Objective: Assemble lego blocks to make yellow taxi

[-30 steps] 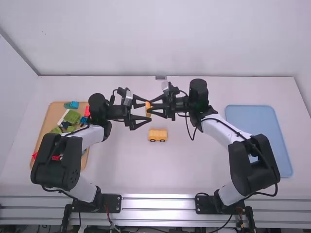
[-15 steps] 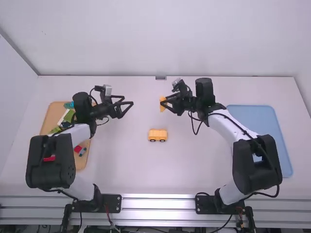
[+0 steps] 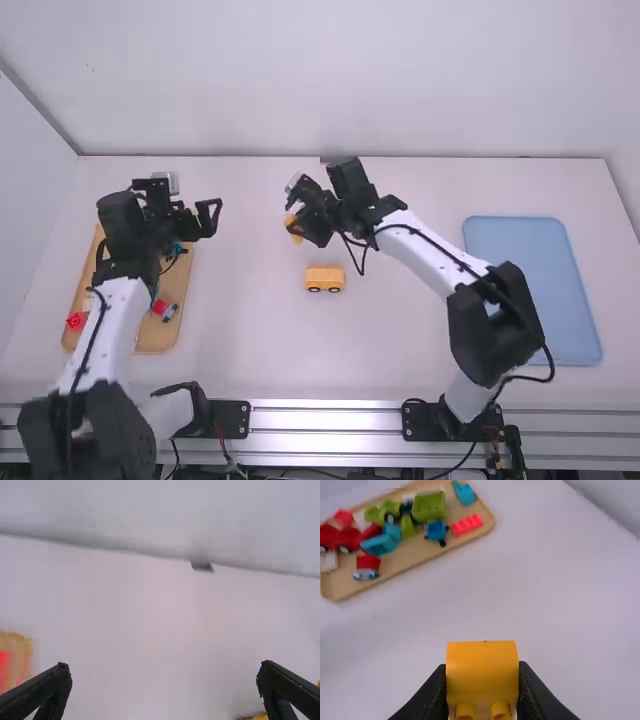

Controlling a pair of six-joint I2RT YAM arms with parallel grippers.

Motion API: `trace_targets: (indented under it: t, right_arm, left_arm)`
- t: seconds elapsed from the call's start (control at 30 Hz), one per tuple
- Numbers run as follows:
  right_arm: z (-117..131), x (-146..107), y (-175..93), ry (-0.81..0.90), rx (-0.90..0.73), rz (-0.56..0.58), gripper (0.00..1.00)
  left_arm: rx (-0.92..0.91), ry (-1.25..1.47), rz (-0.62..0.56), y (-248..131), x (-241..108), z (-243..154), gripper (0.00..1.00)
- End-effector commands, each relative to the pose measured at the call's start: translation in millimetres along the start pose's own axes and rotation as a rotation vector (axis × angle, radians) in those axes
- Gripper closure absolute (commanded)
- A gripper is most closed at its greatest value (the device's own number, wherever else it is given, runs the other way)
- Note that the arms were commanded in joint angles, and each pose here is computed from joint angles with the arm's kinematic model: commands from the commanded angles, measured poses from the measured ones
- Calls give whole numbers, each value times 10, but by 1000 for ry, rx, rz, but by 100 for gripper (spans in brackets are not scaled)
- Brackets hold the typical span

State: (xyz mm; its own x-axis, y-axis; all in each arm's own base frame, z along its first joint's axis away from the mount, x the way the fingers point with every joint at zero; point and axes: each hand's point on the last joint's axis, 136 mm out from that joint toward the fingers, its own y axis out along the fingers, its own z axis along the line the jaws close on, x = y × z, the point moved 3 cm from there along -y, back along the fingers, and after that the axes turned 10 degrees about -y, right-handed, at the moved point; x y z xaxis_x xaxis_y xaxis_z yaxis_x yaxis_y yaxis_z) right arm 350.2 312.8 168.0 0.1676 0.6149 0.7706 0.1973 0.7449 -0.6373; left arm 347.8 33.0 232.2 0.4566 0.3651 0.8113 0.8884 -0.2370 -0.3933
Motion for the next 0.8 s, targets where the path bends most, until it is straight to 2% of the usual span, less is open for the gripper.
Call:
trace_targets:
  t: [0.0, 0.13, 0.17, 0.3, 0.4, 0.57, 0.77]
  right_arm:
    - [52, 10, 257, -90, 36, 76, 96]
    - [160, -71, 535, -168, 33, 252, 96]
    - [171, -81, 554, -177, 34, 266, 96]
    - [500, -225, 790, -296, 152, 381, 97]
    - [455, -431, 971, -325, 59, 522, 98]
    - [617, -578, 1172, -386, 107, 579, 96]
    - [627, -727, 1299, -419, 78, 642, 96]
  left_arm:
    - [152, 34, -77, -249, 16, 136, 1]
    - [238, 43, -145, -514, -34, 160, 1]
    - [248, 41, -151, -533, -40, 170, 1]
    - [308, 11, -221, -711, -122, 220, 1]
    - [285, 29, -262, -787, -165, 153, 1]
    - [281, 40, -303, -882, -189, 128, 1]
    - [273, 45, -307, -893, -188, 101, 1]
